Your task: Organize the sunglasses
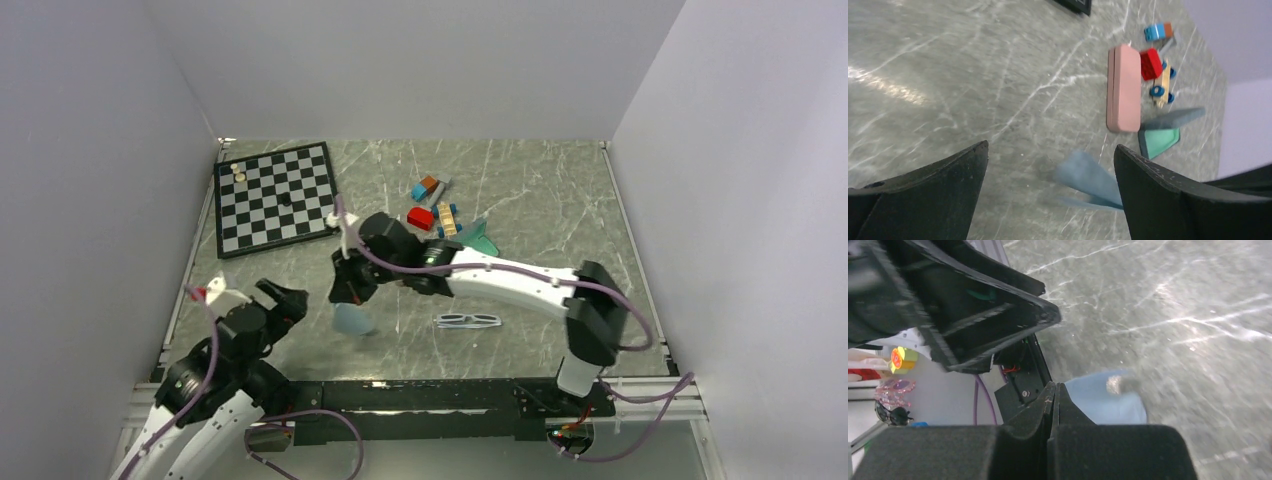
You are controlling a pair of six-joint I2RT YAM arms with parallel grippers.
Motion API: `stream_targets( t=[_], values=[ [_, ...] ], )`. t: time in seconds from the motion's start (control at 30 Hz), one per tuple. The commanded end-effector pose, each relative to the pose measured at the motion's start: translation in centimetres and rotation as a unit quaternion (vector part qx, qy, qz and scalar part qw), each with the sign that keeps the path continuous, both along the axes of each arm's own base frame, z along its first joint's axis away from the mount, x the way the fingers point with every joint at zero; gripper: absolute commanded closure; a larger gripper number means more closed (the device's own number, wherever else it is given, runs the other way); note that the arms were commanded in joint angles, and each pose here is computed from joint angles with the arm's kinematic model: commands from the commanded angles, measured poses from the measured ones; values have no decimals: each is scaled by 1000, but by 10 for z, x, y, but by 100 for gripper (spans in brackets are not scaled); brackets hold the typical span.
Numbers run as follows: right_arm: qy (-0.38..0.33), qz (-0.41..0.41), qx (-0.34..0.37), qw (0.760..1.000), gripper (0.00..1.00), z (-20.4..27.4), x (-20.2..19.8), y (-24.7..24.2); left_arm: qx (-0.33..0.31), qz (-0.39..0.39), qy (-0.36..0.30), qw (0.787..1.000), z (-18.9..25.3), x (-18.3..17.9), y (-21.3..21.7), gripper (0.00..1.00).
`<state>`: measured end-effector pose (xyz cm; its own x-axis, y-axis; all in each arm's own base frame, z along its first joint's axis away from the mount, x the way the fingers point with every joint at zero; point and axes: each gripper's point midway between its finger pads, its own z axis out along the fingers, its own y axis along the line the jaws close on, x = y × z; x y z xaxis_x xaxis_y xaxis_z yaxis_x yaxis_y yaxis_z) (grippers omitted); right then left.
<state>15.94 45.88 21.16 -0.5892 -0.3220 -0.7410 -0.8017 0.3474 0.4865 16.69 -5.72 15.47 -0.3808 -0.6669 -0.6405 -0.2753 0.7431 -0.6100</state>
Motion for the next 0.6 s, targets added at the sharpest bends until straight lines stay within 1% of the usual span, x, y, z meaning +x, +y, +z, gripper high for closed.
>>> stream_targets(
  t=[0.0, 0.07, 0.13, 0.23, 0.3, 0.4, 0.43, 0.5, 0.57],
  values=[
    [-6, 41, 51, 998, 100, 16, -5, 45, -25, 111, 1, 994, 1, -23, 46, 1],
    [-7, 37, 56, 998, 100, 9, -3, 49, -35, 107, -15, 993, 4, -25, 47, 1],
    [-11, 8, 46, 999, 100, -5, 7, 41, -45, 105, -29, 993, 6, -25, 47, 1],
    [16, -56, -9, 998, 100, -53, 23, 2, -51, 97, -53, 993, 12, -20, 44, 1],
    [44, -107, -46, 992, 98, -87, 34, -36, -46, 86, -54, 994, 13, -14, 37, 1],
    [65, -193, -109, 973, 90, -131, 49, -106, -24, 55, -38, 997, 10, -2, 20, 1],
    [53, -226, -133, 964, 87, -139, 57, -130, -18, 40, -35, 998, 11, 4, 12, 1],
    [24, -248, -166, 954, 77, -140, 60, -156, -3, 8, -20, 1000, 9, 13, -4, 1],
    [-1, -258, -173, 950, 66, -131, 62, -168, 18, -31, -3, 999, 7, 20, -20, 1]
  ],
)
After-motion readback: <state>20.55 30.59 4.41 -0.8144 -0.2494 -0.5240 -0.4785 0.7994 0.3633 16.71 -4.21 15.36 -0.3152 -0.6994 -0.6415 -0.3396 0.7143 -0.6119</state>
